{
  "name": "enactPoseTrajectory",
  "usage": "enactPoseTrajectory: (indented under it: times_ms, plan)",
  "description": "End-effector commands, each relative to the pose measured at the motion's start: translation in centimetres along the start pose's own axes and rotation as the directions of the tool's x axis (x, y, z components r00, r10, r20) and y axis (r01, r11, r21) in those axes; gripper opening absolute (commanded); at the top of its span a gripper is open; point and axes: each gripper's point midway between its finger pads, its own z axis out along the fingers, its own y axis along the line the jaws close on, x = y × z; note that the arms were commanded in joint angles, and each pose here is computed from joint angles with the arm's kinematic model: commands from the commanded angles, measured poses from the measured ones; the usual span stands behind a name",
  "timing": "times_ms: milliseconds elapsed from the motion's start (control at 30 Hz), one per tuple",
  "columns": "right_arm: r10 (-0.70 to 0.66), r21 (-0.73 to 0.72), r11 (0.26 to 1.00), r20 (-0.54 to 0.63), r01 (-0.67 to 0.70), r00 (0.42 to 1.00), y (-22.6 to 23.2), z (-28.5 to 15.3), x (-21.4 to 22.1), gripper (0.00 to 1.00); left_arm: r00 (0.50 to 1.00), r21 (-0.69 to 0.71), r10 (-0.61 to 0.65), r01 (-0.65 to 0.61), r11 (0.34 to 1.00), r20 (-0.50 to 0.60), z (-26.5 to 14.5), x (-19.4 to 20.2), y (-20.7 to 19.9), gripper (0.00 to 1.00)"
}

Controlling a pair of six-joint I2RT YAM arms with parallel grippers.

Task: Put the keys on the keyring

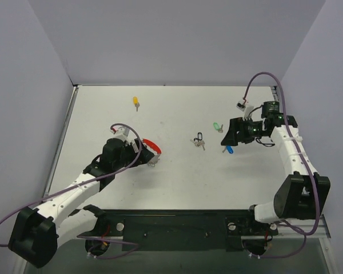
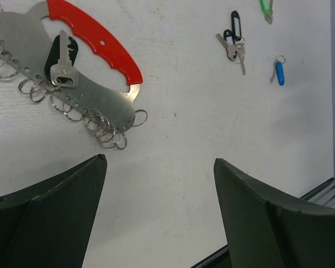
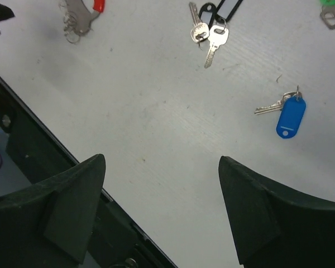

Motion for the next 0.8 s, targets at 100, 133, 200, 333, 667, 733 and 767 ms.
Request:
enactPoseTrajectory:
  times_ms: [100,133,200,333,667,733,767]
  plan:
    - [-0.136,0.164,0.979,0.064,0.124,0.989,-0.3,-0.2,1.5,0.88,0.998,-0.089,-0.059,0.059,0.994,0.006,2.0,-0.7,1.7,0.88]
    - [-0.078,0.031,0.997,0.113,0.075,0.991,1.2,0.4,1.1,0.88,0.998,-0.08,-0.059,0.061,0.995,0.031,2.4,-1.4,1.6,0.88]
    - [0.086,-0.103,0.992,0.101,-0.075,0.991,2.4,0.1,0.9,0.88,0.997,-0.109,-0.07,0.072,0.991,0.025,3.0,-1.4,2.3,0.87]
    - [-0.109,-0.085,0.99,0.028,0.111,0.994,2.8,-0.3,2.4,0.83,0.995,-0.126,-0.095,0.091,0.988,-0.025,4.6,-0.4,3.4,0.81]
    - [-0.144,-0.025,0.989,-0.025,0.143,0.989,2.5,0.8,2.8,0.76,0.987,-0.205,0.082,-0.109,0.973,-0.138,4.4,-0.5,4.7,0.64]
    - [-0.145,-0.025,0.989,-0.027,0.144,0.989,2.5,0.9,2.9,0.75,0.977,-0.212,0.136,-0.169,0.962,-0.162,4.5,-0.9,3.9,0.63]
    - [-0.144,-0.027,0.989,-0.026,0.143,0.989,2.5,0.8,2.8,0.75,0.971,-0.234,0.149,-0.191,0.953,-0.185,4.3,-0.7,4.1,0.62]
